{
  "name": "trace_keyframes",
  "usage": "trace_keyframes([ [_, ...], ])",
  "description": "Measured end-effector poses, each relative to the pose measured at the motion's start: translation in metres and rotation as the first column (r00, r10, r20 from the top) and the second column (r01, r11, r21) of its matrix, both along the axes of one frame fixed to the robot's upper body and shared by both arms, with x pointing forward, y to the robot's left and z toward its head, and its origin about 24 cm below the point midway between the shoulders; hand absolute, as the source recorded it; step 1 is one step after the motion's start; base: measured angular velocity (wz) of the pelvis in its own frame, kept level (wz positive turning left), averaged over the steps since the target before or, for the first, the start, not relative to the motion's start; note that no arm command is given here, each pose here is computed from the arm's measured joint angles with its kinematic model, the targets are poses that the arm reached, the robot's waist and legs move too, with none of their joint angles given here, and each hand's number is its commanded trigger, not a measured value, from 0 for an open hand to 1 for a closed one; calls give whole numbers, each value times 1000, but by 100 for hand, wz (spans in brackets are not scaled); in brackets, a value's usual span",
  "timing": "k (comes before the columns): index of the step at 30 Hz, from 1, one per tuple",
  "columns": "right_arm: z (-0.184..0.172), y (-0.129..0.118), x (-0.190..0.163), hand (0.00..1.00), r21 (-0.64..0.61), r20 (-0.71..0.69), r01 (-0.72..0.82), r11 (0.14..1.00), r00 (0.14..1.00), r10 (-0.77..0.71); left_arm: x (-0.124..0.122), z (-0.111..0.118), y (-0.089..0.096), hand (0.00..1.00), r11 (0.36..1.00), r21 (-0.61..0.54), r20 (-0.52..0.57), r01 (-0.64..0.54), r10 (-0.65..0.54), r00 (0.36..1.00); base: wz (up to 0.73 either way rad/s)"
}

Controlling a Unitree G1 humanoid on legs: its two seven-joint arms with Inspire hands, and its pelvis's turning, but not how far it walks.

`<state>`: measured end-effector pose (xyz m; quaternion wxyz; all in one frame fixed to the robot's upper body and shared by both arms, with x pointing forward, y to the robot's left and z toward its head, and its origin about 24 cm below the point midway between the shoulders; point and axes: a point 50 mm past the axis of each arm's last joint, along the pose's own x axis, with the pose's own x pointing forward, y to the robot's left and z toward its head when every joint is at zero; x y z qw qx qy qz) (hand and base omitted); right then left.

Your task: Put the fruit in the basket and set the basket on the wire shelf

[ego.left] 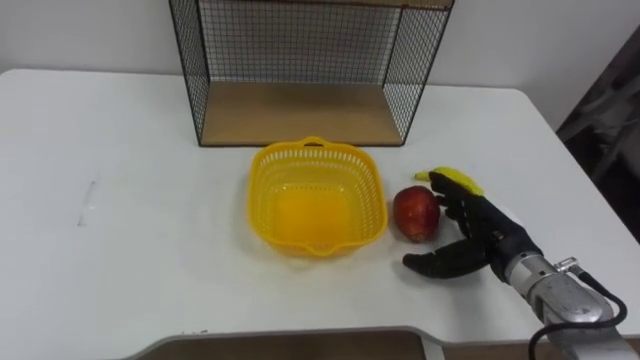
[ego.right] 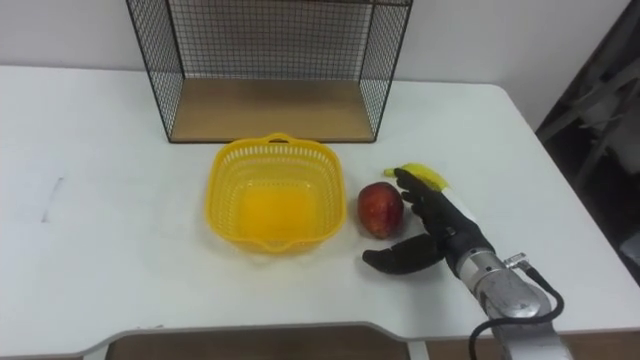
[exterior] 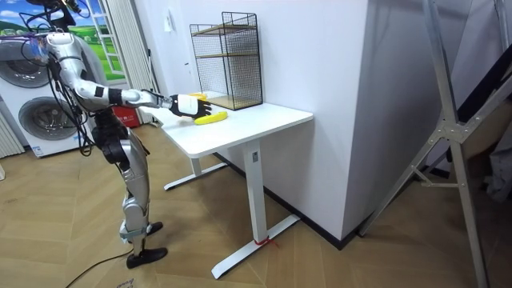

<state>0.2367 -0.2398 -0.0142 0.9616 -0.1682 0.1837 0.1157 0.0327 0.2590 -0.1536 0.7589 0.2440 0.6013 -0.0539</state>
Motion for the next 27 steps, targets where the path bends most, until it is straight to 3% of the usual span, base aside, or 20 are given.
trace_keyframes([
  [27, -4, 6, 5, 0, 0, -14, -17, 1000, 1000, 17, 3, 1, -2, 0, 999, -6, -13, 51, -51, 999, 0],
])
